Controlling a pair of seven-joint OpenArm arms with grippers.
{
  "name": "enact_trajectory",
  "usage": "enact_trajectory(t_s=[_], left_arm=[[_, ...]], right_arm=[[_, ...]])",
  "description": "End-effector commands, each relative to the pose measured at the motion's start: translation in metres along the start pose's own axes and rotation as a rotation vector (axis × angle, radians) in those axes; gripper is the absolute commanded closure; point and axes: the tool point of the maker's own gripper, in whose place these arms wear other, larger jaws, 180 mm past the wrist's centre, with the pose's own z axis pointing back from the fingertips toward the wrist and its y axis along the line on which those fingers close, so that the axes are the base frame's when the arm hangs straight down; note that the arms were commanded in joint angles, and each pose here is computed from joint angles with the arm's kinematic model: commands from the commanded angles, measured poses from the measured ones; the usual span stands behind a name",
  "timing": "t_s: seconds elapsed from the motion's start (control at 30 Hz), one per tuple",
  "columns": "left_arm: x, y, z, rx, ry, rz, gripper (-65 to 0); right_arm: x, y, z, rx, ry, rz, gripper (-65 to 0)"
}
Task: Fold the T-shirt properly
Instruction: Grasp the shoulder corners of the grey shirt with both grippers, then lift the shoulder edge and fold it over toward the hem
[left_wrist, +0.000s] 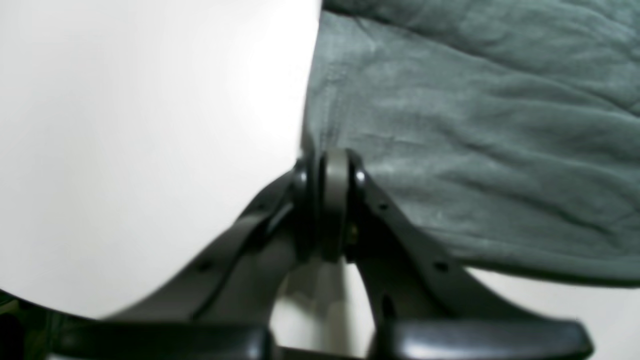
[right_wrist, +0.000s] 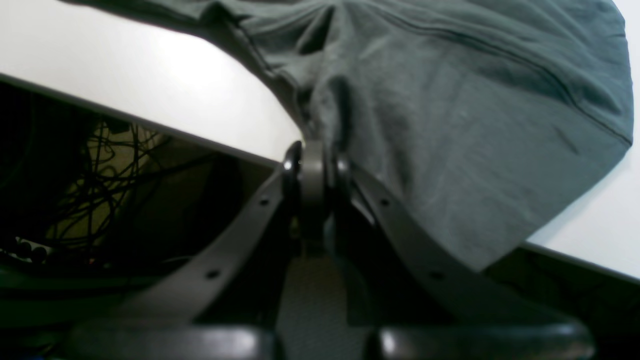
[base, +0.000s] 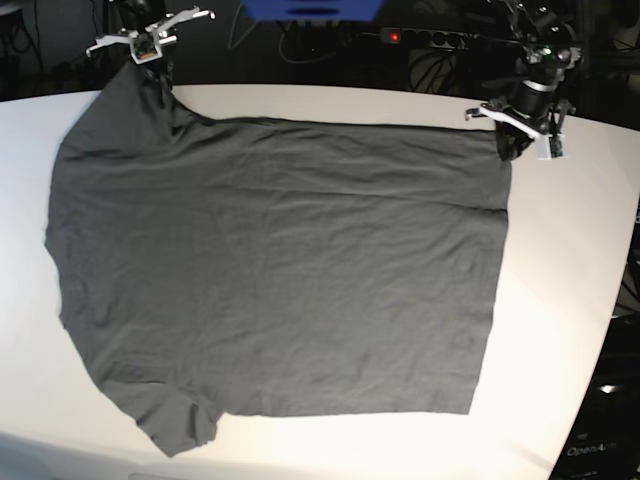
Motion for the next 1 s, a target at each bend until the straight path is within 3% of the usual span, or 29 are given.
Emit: enact_trajectory(t_s=[0.0,0.5,0.77,0.97], left_arm=[[-0.035,0.0,0.004,0.006,0.156,-0.031,-2.6],[-0.033,-0.006,0.006,-0.031,0.146,-0.041,-3.1],[-0.015,-0.008,0.009,-0.021,0.102,-0.064,-3.1],[0.001,-0.01,0.011,-0.011,0.091,-0.092,-3.1]], right_arm=[[0.002,-0.004,0.001,-0.01,0.0,0.006,-0.3],[0.006,-0.013,0.0,-0.006,-0.02,0.035,-0.3],[0.051,-0.026,-0.006,-0.008,-0.13,0.094,-0.4],[0.06,-0.03,-0.008,-0.005,-0.152,0.114,-0.4]])
